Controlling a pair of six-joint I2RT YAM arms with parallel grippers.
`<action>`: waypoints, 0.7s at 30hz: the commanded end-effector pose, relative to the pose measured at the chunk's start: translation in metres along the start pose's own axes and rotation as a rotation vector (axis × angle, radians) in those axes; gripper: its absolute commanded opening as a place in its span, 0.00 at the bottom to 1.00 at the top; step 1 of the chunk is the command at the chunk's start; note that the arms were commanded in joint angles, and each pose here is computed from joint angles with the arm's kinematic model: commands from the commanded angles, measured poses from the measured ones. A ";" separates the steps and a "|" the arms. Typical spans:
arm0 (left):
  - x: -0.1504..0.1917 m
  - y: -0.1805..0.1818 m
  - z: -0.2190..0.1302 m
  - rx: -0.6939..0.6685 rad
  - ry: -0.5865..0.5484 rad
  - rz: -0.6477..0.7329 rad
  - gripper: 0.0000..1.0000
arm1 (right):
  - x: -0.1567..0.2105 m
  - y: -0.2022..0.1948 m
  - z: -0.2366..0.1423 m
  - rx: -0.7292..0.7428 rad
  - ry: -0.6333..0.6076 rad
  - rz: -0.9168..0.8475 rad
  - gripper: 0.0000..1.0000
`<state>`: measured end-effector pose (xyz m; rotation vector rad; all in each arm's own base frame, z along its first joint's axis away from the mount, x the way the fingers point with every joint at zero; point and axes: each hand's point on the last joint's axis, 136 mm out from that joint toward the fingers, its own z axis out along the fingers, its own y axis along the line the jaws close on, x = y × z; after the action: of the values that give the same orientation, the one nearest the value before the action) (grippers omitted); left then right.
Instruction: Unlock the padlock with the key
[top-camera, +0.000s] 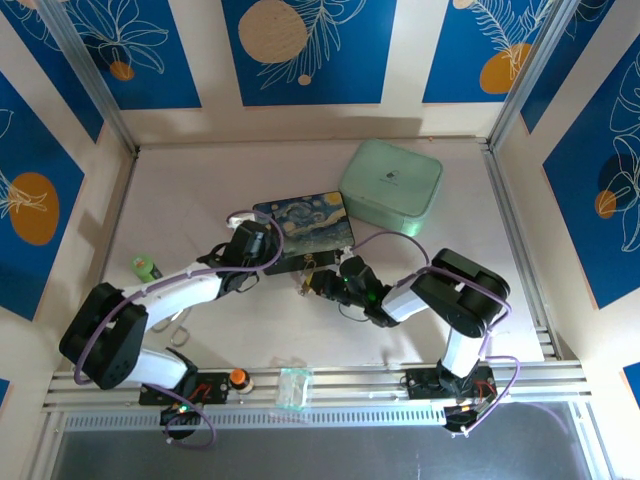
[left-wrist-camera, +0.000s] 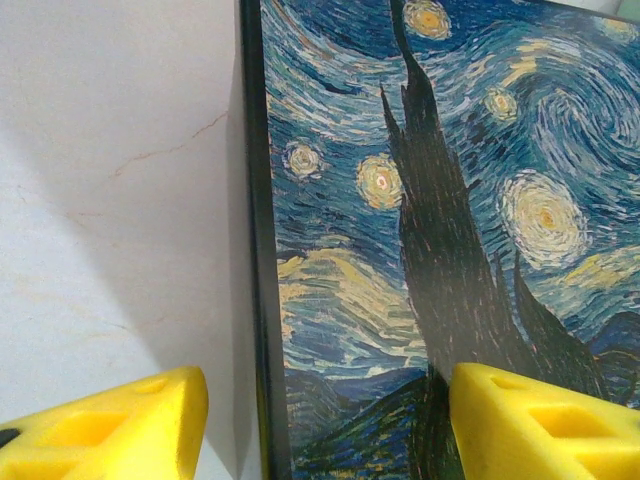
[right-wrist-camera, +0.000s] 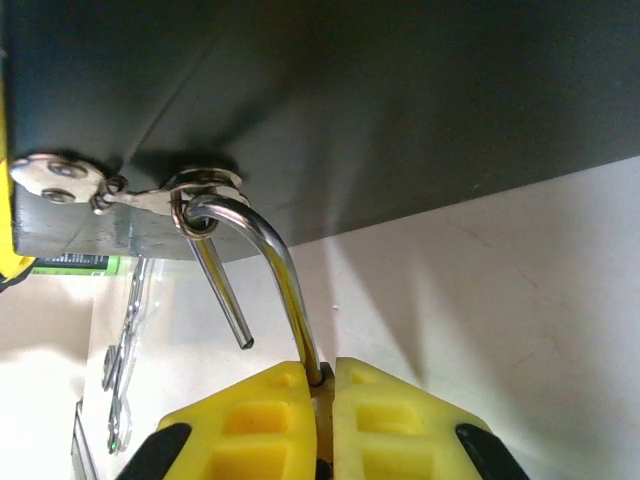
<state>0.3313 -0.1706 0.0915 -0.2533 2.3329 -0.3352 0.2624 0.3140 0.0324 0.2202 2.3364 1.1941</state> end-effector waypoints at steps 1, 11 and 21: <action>0.060 0.059 0.007 -0.204 0.190 0.103 0.63 | 0.007 -0.051 -0.004 0.148 0.019 0.029 0.04; 0.034 0.044 -0.011 -0.172 0.153 0.121 0.64 | 0.002 -0.049 -0.007 0.122 -0.058 0.128 0.03; -0.026 -0.005 -0.025 -0.062 0.066 0.091 0.91 | 0.022 -0.045 -0.001 0.135 -0.013 0.087 0.03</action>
<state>0.3279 -0.1655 0.1180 -0.1603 2.4003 -0.2546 0.2611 0.3117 0.0313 0.3327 2.2829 1.2262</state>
